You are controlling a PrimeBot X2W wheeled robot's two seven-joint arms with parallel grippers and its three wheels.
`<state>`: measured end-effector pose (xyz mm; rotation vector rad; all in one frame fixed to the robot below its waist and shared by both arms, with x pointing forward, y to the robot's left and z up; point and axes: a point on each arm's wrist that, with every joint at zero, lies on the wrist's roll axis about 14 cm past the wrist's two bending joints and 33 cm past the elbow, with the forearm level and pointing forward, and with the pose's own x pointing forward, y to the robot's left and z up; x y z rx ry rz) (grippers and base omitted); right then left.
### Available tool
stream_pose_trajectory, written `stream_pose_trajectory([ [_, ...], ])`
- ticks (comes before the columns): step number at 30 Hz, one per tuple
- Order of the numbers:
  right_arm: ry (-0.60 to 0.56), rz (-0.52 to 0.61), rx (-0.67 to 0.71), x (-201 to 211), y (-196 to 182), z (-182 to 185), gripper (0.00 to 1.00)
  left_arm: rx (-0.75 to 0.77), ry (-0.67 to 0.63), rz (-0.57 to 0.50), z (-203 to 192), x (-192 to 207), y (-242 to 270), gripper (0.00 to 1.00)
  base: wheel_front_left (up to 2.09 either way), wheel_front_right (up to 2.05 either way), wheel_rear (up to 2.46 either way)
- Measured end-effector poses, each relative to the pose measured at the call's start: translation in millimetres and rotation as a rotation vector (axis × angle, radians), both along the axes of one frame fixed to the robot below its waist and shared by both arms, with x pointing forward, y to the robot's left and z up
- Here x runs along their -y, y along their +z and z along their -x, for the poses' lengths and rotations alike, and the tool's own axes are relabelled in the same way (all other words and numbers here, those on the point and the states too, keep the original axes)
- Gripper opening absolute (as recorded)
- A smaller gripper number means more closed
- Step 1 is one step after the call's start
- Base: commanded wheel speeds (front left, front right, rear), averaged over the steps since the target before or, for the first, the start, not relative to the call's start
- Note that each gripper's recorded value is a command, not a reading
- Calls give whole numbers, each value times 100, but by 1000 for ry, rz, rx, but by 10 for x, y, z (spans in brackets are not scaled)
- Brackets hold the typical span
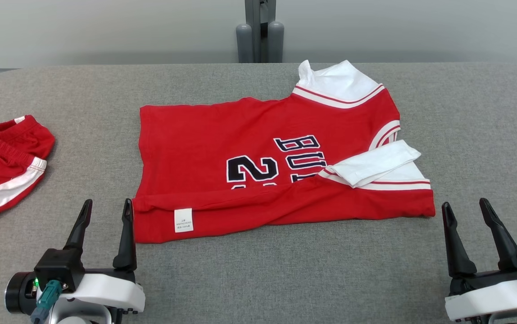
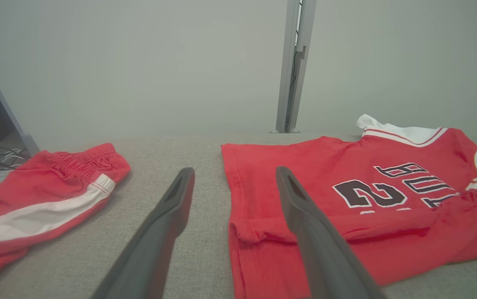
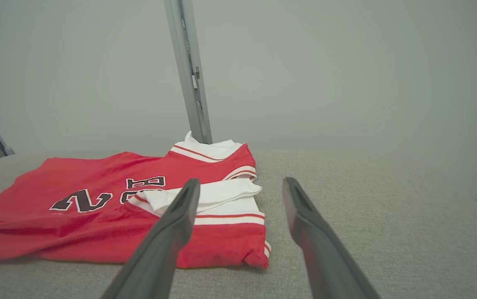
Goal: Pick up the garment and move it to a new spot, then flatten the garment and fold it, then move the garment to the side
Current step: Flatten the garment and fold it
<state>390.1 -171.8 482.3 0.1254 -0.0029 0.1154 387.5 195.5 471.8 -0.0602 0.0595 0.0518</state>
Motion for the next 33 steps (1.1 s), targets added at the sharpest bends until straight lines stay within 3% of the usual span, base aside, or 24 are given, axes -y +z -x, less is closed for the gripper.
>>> stream_pose_trajectory([
  [10,-11,9,-1,61,12,-114,100,-37,-22,5,-65,71,-74,100,0,0,0],
  [25,60,59,-267,-45,-833,-380,100,-398,-50,109,-27,232,-1001,100,0,0,0],
  [32,89,38,-340,-161,-1066,-443,100,-462,-22,181,-45,210,-1158,100,0,0,0],
  [33,96,37,-350,-180,-1091,-451,100,-470,-22,186,-54,214,-1174,87,0,0,0],
])
